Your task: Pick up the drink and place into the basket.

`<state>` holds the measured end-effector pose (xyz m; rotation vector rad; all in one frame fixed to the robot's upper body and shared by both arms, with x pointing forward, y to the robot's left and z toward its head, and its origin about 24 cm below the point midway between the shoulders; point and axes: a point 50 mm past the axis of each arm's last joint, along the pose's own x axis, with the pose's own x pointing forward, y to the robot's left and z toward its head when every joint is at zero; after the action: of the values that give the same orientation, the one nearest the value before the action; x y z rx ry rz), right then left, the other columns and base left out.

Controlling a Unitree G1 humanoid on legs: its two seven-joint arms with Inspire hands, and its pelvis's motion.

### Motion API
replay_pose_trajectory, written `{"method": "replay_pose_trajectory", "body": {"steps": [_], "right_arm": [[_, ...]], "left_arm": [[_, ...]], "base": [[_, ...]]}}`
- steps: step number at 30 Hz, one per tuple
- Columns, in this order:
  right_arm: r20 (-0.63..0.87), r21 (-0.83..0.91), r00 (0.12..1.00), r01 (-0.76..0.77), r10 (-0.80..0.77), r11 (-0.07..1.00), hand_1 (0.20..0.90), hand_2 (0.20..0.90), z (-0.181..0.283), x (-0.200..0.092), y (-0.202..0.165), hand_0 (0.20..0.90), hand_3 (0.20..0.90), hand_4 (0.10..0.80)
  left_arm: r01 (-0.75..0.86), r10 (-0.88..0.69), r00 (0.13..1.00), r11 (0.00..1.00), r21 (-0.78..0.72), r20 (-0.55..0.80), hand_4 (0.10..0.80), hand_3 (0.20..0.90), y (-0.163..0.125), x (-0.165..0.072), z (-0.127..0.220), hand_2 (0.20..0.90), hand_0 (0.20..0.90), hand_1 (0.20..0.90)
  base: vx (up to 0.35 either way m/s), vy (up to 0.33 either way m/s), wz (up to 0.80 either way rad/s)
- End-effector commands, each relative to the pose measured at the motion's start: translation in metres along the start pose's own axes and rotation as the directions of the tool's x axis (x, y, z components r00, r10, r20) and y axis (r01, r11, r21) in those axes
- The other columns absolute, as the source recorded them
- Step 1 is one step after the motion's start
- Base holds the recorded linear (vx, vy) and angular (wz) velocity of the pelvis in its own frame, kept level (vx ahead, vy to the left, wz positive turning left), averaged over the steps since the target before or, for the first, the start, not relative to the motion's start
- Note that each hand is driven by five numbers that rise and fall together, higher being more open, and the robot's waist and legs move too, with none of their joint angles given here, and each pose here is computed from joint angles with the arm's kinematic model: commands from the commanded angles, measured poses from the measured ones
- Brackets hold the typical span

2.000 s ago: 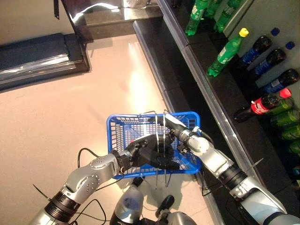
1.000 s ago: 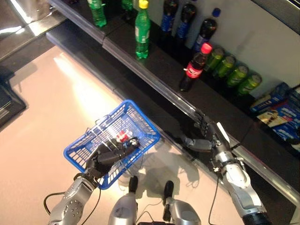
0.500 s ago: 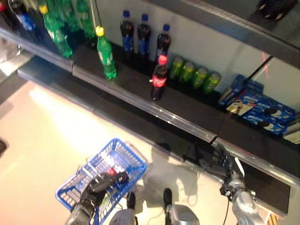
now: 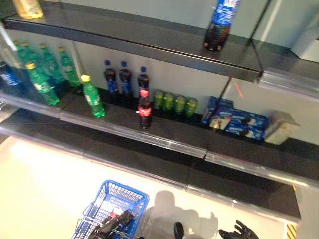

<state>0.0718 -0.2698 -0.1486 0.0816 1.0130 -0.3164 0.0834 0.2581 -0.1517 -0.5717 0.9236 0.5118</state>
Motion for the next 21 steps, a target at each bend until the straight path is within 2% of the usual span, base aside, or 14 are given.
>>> {"method": "replay_pose_trajectory", "body": {"steps": [1, 6, 11, 21], "right_arm": [[0.025, 0.035, 1.000, -0.016, 0.015, 0.999, 0.900, 0.900, 0.023, 0.004, -0.018, 0.900, 0.900, 0.800], [-0.076, -0.023, 0.995, -0.066, 0.064, 0.998, 0.900, 0.900, 0.006, 0.004, -0.004, 0.900, 0.900, 0.800], [-0.074, 0.085, 0.996, -0.044, 0.051, 0.995, 0.900, 0.900, 0.005, 0.007, 0.007, 0.900, 0.900, 0.800], [-0.066, 0.086, 0.998, -0.016, 0.021, 0.996, 0.900, 0.900, 0.009, 0.008, 0.007, 0.900, 0.900, 0.800]], "left_arm": [[0.068, -0.101, 0.987, 0.968, 0.243, 0.128, 0.100, 0.200, -0.001, 0.000, 0.041, 0.300, 0.300, 0.300], [0.062, -0.089, 0.988, 0.977, 0.207, 0.126, 0.100, 0.200, -0.008, 0.004, 0.039, 0.300, 0.300, 0.300], [0.079, -0.102, 0.990, 0.973, 0.216, 0.096, 0.100, 0.200, -0.020, 0.008, 0.036, 0.300, 0.300, 0.300], [0.109, -0.122, 0.992, 0.964, 0.243, 0.042, 0.100, 0.200, -0.027, 0.008, 0.020, 0.300, 0.300, 0.300]], "base": [[-0.248, -0.041, -0.96], [-0.177, -0.131, -0.55], [-0.104, -0.249, -0.54], [-0.069, -0.054, -0.04]]}}
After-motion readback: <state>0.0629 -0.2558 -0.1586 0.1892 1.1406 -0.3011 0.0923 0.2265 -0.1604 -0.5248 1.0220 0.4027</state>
